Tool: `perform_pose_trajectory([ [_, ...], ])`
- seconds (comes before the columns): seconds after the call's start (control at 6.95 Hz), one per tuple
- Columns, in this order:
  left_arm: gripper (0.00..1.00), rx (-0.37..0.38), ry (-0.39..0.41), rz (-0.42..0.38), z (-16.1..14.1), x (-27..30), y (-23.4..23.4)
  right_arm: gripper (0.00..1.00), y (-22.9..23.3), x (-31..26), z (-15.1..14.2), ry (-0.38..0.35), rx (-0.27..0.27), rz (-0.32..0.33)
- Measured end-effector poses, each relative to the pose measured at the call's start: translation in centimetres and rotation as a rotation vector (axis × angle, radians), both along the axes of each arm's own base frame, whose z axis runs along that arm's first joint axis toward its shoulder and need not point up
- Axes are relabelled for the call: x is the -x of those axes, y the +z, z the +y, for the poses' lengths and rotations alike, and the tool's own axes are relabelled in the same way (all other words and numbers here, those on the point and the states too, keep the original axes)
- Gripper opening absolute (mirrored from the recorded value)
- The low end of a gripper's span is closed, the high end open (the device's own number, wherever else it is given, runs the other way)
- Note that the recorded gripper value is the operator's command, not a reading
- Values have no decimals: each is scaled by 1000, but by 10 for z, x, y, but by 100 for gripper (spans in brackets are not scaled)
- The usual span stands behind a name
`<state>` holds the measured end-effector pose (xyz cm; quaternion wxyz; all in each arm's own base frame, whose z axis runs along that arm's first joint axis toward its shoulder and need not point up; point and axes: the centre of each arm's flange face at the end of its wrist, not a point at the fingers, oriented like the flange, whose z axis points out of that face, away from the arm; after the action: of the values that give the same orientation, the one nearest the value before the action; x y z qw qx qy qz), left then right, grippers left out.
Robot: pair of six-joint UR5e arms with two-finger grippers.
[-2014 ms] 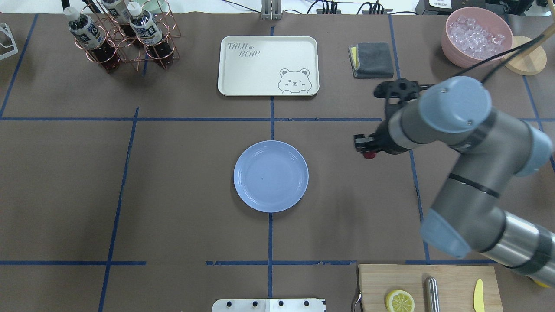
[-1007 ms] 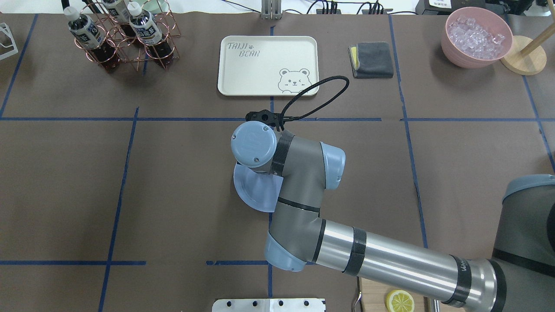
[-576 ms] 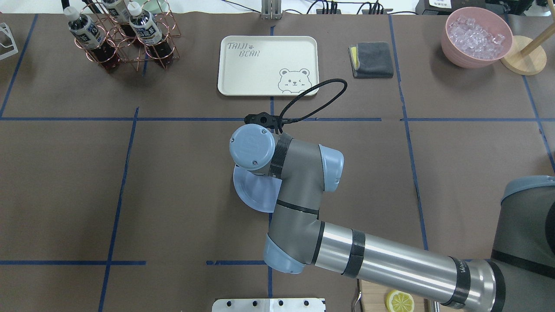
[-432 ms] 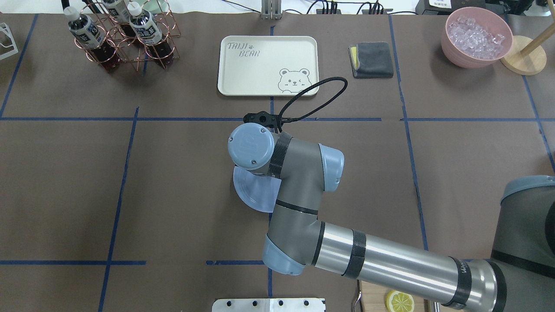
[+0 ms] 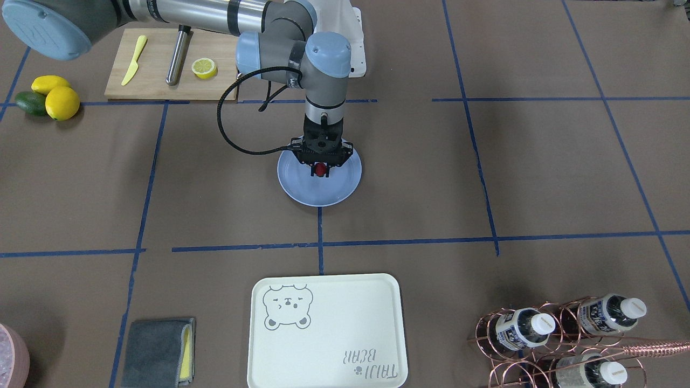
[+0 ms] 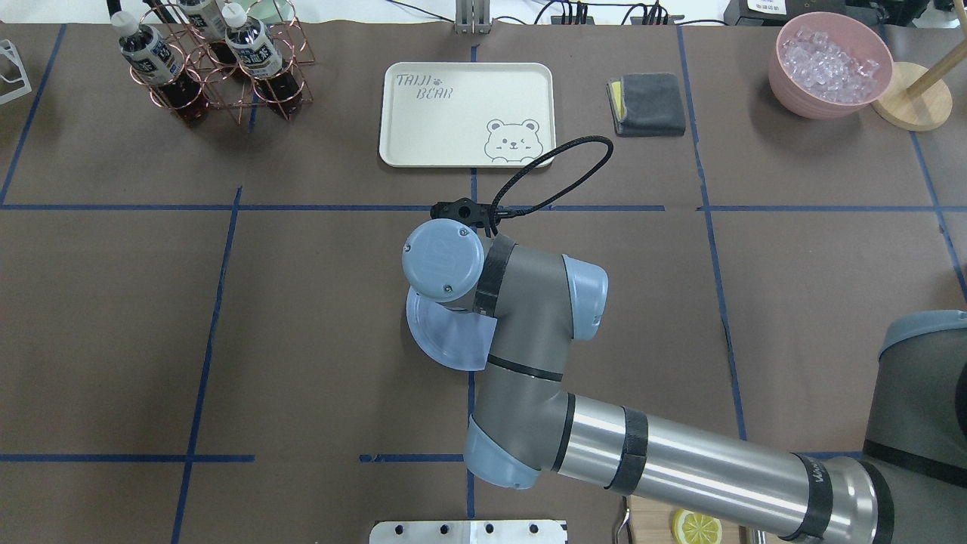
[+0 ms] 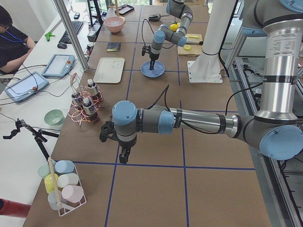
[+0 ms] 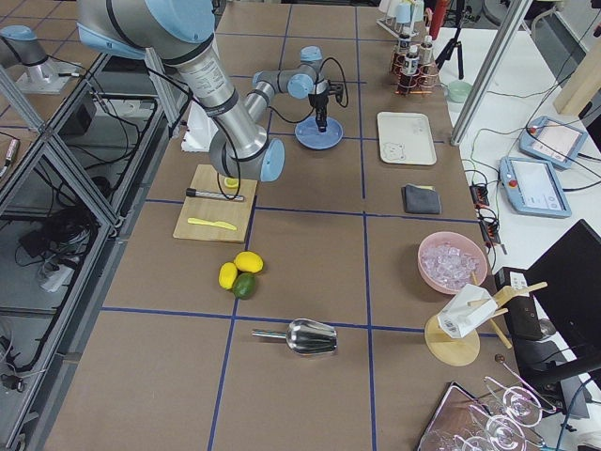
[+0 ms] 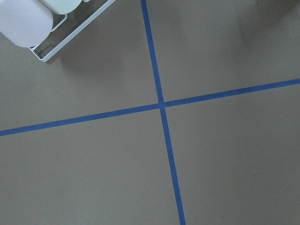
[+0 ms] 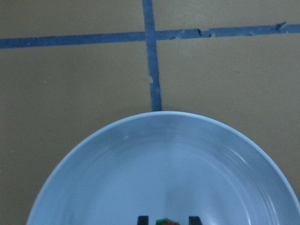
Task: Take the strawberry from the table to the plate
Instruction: 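Lower the strawberry onto the plate and open the right gripper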
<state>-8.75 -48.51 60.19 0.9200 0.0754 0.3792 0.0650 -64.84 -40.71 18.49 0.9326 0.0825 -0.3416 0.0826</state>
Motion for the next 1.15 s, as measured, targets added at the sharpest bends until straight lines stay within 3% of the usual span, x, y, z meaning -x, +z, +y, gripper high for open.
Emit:
perform_pose_trajectory([
  [0.43, 100, 0, 0, 0, 0, 0, 0, 1, 2, 6, 8, -12, 2, 3],
  [0.58, 100, 0, 0, 0, 0, 0, 0, 19, 3, 7, 10, -14, 2, 4],
  [0.72, 100, 0, 0, 0, 0, 0, 0, 68, 5, 8, 10, -14, 3, 6],
  [0.86, 100, 0, 0, 0, 0, 0, 0, 100, 5, 8, 10, -13, -2, 9],
  [1.15, 100, 0, 0, 0, 0, 0, 0, 100, 2, 5, 7, -4, -26, 11],
])
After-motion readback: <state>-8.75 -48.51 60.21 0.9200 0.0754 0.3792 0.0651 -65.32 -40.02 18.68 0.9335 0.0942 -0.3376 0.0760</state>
